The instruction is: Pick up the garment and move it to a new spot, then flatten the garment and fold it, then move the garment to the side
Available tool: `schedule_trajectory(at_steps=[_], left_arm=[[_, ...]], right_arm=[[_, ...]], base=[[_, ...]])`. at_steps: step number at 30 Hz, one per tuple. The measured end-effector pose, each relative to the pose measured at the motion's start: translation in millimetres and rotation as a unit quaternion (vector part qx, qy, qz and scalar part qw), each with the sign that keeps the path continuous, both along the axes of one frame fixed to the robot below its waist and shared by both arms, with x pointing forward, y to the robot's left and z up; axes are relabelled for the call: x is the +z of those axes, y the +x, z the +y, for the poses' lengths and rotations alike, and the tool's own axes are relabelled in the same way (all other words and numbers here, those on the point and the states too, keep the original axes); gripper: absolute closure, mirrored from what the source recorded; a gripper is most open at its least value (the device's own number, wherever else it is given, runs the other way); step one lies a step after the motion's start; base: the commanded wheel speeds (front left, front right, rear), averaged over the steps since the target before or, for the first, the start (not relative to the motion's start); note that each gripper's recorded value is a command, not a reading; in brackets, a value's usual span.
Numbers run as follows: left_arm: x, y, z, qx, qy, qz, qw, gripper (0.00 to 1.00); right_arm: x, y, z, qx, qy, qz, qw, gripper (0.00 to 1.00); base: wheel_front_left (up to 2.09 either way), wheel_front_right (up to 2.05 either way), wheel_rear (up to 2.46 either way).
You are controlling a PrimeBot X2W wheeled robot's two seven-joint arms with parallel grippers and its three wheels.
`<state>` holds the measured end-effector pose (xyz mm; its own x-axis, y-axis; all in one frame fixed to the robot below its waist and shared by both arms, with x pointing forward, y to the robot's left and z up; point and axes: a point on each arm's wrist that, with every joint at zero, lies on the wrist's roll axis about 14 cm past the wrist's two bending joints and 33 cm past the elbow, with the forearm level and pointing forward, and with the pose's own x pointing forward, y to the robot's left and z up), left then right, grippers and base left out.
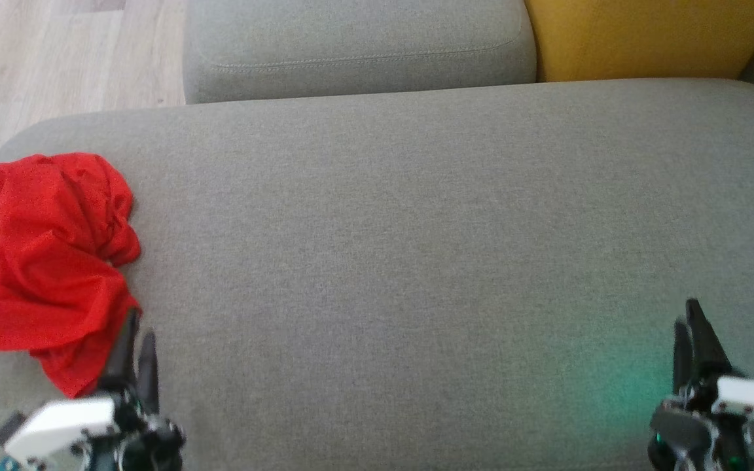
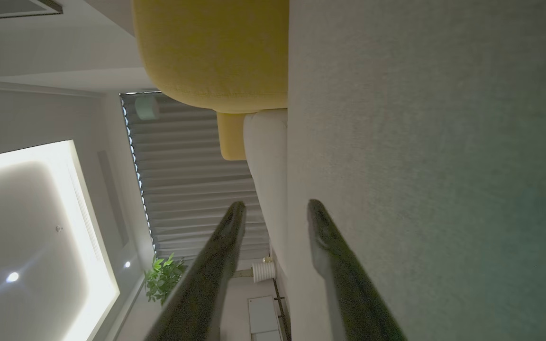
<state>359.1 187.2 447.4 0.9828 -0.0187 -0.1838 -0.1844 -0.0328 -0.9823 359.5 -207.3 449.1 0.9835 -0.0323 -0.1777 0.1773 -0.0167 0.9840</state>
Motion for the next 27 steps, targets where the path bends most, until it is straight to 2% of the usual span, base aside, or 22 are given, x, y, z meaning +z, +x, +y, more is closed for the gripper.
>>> schedule_trajectory(at_steps=[3,13,27], left_arm=[[-12,-11,-1,0.002,-0.002,0.019,1.0,0.0],[-6,-9,2,0.014,0.003,0.009,1.0,0.0],[0,-8,11,0.027,0.049,0.002,0.998,0.0]], right_arm=[[-10,-9,0,-0.001,0.0,0.015,1.0,0.0],[-2,-6,3,0.0,-0.018,0.005,1.0,0.0],[3,-5,0,0.0,-0.089,0.002,0.996,0.0]], base=[[0.0,0.0,0.0],[0.0,0.0,0.0],[0.0,0.0,0.0]])
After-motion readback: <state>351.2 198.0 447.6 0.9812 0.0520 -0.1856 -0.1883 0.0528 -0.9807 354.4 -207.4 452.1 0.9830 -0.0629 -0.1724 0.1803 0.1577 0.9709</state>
